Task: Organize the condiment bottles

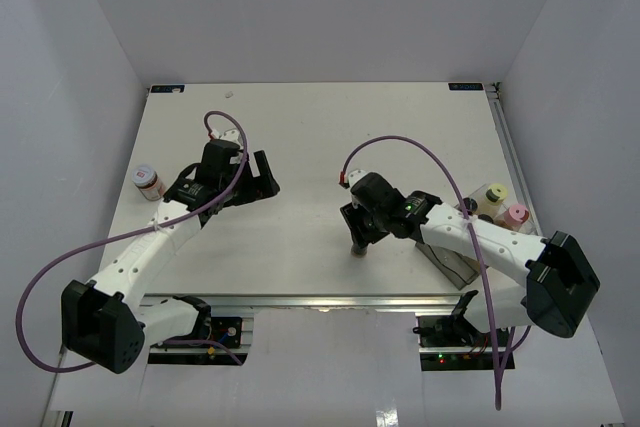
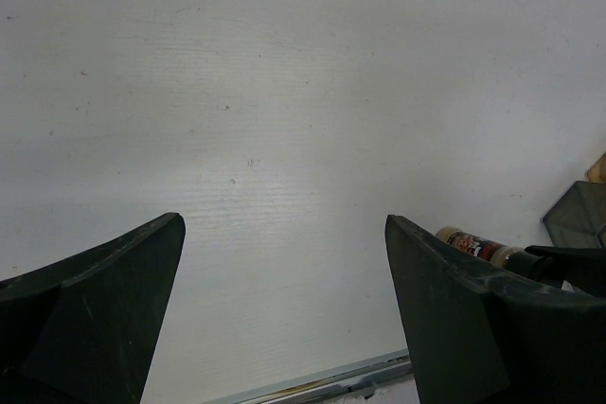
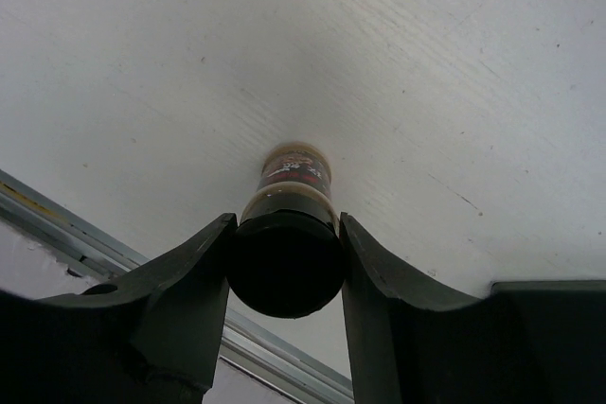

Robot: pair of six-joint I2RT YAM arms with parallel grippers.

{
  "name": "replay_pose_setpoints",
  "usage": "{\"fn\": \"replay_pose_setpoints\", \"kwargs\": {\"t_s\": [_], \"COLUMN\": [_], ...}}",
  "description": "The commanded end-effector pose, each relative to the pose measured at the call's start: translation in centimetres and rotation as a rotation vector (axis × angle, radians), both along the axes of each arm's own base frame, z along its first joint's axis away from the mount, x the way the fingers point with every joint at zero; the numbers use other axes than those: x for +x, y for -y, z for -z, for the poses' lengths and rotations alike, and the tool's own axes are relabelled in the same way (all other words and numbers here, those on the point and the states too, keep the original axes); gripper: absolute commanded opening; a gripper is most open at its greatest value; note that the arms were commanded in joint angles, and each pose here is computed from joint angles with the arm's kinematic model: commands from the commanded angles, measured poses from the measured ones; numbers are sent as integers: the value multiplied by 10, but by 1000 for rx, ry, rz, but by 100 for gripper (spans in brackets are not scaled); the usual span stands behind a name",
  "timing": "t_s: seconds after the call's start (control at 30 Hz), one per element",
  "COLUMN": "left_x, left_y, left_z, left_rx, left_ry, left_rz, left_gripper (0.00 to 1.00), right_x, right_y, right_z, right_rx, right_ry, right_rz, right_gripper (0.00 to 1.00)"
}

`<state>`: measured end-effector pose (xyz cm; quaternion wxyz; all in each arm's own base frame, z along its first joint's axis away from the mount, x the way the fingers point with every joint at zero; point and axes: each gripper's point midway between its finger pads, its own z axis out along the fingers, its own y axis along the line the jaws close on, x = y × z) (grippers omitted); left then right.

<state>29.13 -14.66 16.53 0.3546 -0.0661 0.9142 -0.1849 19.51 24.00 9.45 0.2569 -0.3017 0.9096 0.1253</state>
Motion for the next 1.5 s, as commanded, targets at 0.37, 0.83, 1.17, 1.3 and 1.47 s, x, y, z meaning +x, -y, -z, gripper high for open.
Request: {"fn": "replay_pose_setpoints", "kwargs": {"t_s": [0.37,0.83,1.17,1.3,1.47], "left_x": [-7,2,5,8,10], "left_y": [0,12,13,16,19], "left_z": [-24,-54,-55,-51,-47], "left_rx": [-43,-72,-79,-81,-81], "left_ry": [66,84,68,50,32], "left_rz": [12,57,41,41,49], "left_gripper": [98,98,98,98,98], "right_x": [67,79,45,33,19], "right_y": [40,201,288,311,324], "right_z": [-125,-181,-163,-142,-125], "right_rx": [-101,45,-14,-35,-39], "right_ry": [282,324,299,276,278], "right_rz": [359,1236,1526,1586,1632], "right_gripper": [8,8,8,8,8]}}
